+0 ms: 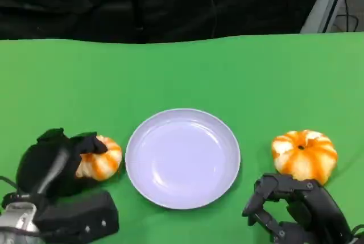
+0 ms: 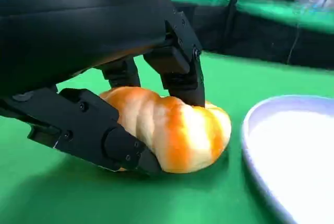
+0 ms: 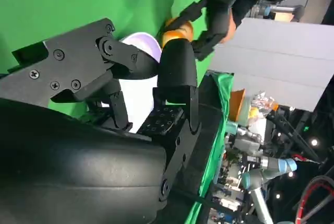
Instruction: Grasp the bread from the table and place it into the plate.
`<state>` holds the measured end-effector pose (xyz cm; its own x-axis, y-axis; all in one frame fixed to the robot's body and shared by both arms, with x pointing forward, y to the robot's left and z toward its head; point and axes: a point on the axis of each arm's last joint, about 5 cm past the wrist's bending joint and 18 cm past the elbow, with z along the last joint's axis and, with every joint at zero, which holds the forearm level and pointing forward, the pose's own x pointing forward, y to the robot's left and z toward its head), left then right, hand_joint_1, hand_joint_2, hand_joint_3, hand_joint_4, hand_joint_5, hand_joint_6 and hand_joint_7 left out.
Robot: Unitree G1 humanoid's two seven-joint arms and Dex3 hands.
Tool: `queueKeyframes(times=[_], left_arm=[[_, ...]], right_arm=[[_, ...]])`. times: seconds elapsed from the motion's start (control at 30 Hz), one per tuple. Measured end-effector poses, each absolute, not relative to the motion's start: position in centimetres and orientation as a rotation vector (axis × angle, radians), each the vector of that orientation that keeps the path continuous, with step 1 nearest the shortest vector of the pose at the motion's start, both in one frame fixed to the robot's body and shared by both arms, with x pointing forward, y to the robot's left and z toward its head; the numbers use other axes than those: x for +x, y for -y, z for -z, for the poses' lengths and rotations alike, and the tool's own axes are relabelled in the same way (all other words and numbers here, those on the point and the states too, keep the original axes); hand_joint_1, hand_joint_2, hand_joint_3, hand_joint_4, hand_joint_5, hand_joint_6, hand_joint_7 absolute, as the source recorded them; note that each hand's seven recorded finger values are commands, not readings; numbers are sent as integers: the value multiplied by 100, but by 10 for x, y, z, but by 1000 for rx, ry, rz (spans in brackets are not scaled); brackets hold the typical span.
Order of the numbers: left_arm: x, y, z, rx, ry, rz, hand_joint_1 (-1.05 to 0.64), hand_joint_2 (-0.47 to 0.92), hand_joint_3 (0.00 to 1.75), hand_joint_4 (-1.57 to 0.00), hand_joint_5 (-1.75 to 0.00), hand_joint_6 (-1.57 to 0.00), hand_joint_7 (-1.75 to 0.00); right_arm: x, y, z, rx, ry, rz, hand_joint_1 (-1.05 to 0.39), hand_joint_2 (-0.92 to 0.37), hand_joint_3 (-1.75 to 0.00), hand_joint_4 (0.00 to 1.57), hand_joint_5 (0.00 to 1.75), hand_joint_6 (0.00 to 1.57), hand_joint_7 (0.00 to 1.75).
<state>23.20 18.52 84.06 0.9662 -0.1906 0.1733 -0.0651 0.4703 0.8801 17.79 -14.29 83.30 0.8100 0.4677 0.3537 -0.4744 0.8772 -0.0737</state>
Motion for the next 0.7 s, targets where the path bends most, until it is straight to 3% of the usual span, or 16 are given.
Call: queueKeyframes(times=[0.63,0.7], left_arm=[[232,-186,-847,1089,294,27,-6,92,2,-54,-158,-83,-91],[232,-186,-848,1089,295,25,-5,92,2,-60,-148,-92,-72]], right_arm=[[179,143,-834,18,377,-508,-11,-68,-75,75,151,86,109],[179,143,-834,18,377,-508,-11,-68,-75,75,150,86,108]])
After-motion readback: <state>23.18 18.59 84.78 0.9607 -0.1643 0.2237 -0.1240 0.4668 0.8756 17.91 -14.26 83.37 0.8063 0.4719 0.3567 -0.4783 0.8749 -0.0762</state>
